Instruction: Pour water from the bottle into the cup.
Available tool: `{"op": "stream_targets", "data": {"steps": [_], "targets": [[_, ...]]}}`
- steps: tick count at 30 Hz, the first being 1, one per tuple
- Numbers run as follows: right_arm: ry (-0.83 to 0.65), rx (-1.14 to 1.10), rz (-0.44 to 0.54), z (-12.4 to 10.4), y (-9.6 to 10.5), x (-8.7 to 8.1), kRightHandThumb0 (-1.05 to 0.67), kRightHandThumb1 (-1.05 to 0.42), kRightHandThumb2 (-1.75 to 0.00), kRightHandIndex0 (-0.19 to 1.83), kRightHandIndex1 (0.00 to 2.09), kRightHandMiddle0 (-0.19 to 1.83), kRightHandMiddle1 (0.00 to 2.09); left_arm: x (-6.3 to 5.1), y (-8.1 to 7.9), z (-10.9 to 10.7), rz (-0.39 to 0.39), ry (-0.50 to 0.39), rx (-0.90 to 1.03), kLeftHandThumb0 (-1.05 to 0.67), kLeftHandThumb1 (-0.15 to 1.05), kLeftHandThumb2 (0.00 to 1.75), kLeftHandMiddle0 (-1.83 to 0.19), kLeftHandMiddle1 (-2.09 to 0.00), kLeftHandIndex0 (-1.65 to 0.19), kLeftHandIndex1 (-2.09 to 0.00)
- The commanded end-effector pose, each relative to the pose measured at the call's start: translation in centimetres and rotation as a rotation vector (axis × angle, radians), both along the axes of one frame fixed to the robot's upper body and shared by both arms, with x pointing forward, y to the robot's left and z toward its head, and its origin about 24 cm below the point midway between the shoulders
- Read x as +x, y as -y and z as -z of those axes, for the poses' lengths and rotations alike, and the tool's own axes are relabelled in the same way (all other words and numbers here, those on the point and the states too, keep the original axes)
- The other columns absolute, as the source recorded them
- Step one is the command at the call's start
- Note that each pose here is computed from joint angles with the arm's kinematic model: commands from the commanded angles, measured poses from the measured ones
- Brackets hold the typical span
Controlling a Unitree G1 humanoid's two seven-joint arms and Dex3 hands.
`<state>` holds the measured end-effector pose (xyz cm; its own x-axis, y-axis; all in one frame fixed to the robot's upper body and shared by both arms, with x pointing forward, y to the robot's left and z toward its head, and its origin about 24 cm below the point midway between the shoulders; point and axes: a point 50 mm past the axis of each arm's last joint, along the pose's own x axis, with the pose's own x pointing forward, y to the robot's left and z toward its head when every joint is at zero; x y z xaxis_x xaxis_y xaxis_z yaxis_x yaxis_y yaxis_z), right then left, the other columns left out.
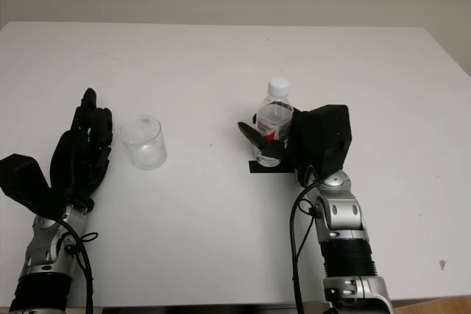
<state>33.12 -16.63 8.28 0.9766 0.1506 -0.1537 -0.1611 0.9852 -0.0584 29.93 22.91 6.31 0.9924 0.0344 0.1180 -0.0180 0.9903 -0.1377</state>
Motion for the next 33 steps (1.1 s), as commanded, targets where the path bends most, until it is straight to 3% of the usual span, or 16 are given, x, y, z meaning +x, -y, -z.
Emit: {"op": "stream_targets", "data": {"steps": [1,2,3,6,8,12,27,33], "targets": [[0.016,-0.05,-0.022,0.4,0.3,-0.4,-0.32,-0.99,-0.13,0.73,2.09,0.59,2.09,-0.1,-0.3,-0.4,-0.002,0.017,0.008,-0.71,1.05,0.51,0.17,-0.05,0.15,-0.05],[0.024,-0.089,-0.051,0.3,0.4,-0.6,-0.47,-0.97,-0.08,0.19,1.81,0.13,1.84,-0.1,-0.4,-0.4,-0.001,0.019,0.007,-0.7,1.05,0.51,0.17,-0.05,0.15,-0.05],[0.026,-0.111,-0.08,0.3,0.5,-0.7,-0.57,-0.95,-0.06,0.0,1.42,-0.03,1.44,-0.1,-0.4,-0.4,0.0,0.019,0.004,-0.7,1.05,0.51,0.17,-0.05,0.15,-0.05],[0.03,-0.128,-0.151,0.4,0.8,-1.0,-0.72,-0.91,-0.05,-0.14,0.32,-0.13,0.4,-0.1,-0.5,-0.4,-0.005,0.016,0.006,-0.7,1.05,0.51,0.16,-0.06,0.15,-0.05],[0.025,-0.125,-0.174,0.6,1.0,-1.2,-0.76,-0.91,-0.05,-0.18,0.09,-0.17,0.17,-0.1,-0.6,-0.4,-0.005,0.015,0.008,-0.69,1.05,0.51,0.16,-0.06,0.15,-0.05],[0.013,-0.13,-0.176,0.9,1.4,-1.5,-0.82,-0.89,-0.05,-0.19,0.0,-0.19,0.01,-0.1,-0.6,-0.4,-0.003,0.015,0.012,-0.69,1.05,0.51,0.16,-0.05,0.15,-0.05],[0.024,-0.156,-0.067,2.1,2.4,-2.5,-0.94,-0.9,-0.06,-0.19,0.0,-0.19,0.0,-0.1,-0.8,-0.4,0.0,0.012,0.015,-0.69,1.05,0.52,0.16,-0.05,0.14,-0.06],[0.185,-0.257,-0.049,2.5,2.3,-2.9,-0.99,-0.92,-0.06,-0.19,0.0,-0.19,0.0,-0.2,-0.8,-0.4,0.004,0.012,0.008,-0.69,1.05,0.51,0.16,-0.06,0.14,-0.06]]}}
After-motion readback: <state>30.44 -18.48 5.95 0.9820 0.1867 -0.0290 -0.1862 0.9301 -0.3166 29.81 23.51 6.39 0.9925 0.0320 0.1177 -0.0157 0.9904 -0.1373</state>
